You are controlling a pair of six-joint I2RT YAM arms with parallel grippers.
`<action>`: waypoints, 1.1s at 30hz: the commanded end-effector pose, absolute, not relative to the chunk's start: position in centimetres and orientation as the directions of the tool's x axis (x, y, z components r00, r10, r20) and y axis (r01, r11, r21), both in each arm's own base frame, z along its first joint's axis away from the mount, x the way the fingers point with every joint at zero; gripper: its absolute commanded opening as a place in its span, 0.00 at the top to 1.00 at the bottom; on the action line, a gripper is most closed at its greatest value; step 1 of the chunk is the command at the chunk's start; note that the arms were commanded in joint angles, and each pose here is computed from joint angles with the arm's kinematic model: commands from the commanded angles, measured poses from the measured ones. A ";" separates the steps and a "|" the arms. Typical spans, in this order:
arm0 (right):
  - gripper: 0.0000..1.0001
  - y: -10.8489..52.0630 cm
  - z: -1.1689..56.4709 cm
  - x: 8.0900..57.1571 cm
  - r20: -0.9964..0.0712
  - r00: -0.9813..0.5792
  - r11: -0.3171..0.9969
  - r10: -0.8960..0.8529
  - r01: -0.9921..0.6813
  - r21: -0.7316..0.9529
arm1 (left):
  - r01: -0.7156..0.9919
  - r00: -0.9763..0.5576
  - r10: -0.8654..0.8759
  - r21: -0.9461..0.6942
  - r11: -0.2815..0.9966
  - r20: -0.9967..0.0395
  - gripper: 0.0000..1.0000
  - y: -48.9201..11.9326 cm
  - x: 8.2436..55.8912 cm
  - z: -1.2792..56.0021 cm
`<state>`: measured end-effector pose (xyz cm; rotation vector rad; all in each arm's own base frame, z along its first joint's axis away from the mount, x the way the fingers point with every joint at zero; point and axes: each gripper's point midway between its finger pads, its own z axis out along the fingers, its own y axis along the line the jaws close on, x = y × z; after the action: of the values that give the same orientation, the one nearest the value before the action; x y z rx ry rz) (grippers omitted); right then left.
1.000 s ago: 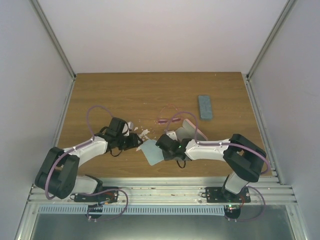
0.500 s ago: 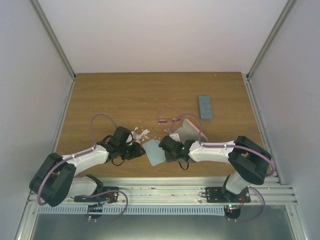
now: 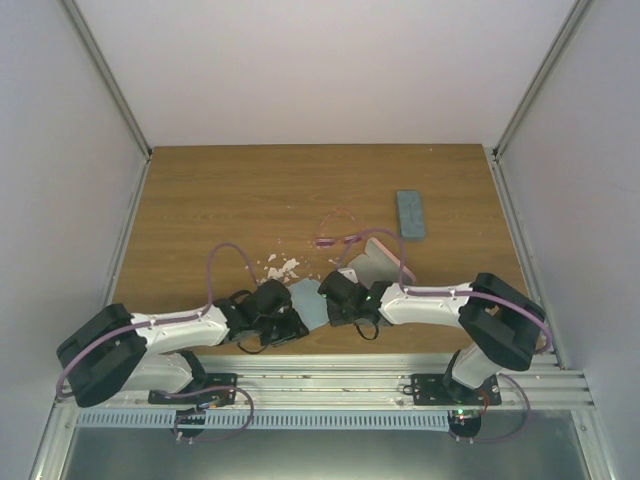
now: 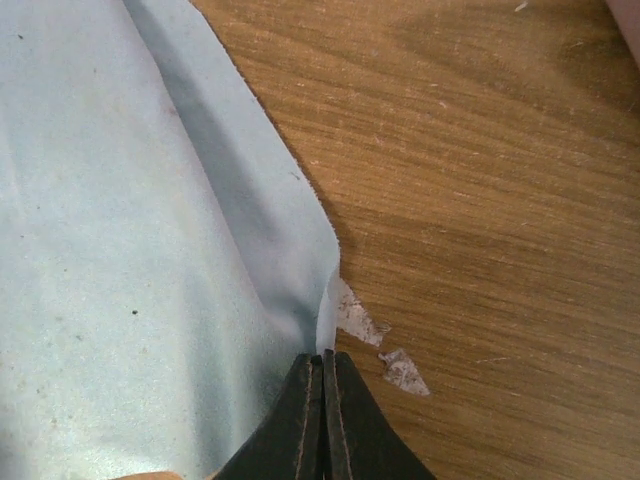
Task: Organize the sunglasses
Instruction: Move the glasses cleaning cloth to the center of the board, then adjust the glasses cleaning cloth at the center of the board.
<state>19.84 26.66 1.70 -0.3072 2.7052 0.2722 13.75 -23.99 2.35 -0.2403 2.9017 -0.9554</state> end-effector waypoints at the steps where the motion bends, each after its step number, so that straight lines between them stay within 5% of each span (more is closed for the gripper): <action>1: 0.99 26.5 1.6 19.3 -0.409 -0.899 0.956 -0.155 -0.241 0.167 | -0.171 -0.971 -0.236 -0.570 0.803 -0.041 0.65 -25.5 15.0 2.0; 21: 0.99 26.5 1.5 19.1 -0.417 -0.897 0.948 -0.149 -0.249 0.196 | -0.199 -0.953 -0.257 -0.309 0.930 -0.161 0.78 -23.4 17.3 -0.8; 28: 0.99 26.6 1.6 19.1 -0.420 -0.895 0.947 -0.150 -0.252 0.199 | -0.258 -0.938 -0.322 -0.355 0.898 -0.131 0.62 -22.7 16.4 -0.4; 33: 0.99 26.7 1.4 19.1 -0.419 -0.895 0.944 -0.155 -0.259 0.203 | -0.304 -0.921 -0.373 -0.389 0.870 -0.113 0.59 -22.7 16.3 -0.5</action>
<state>19.50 26.91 1.73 -0.2869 2.6879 0.3541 17.72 -25.89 2.42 -0.4146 2.7965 -0.7358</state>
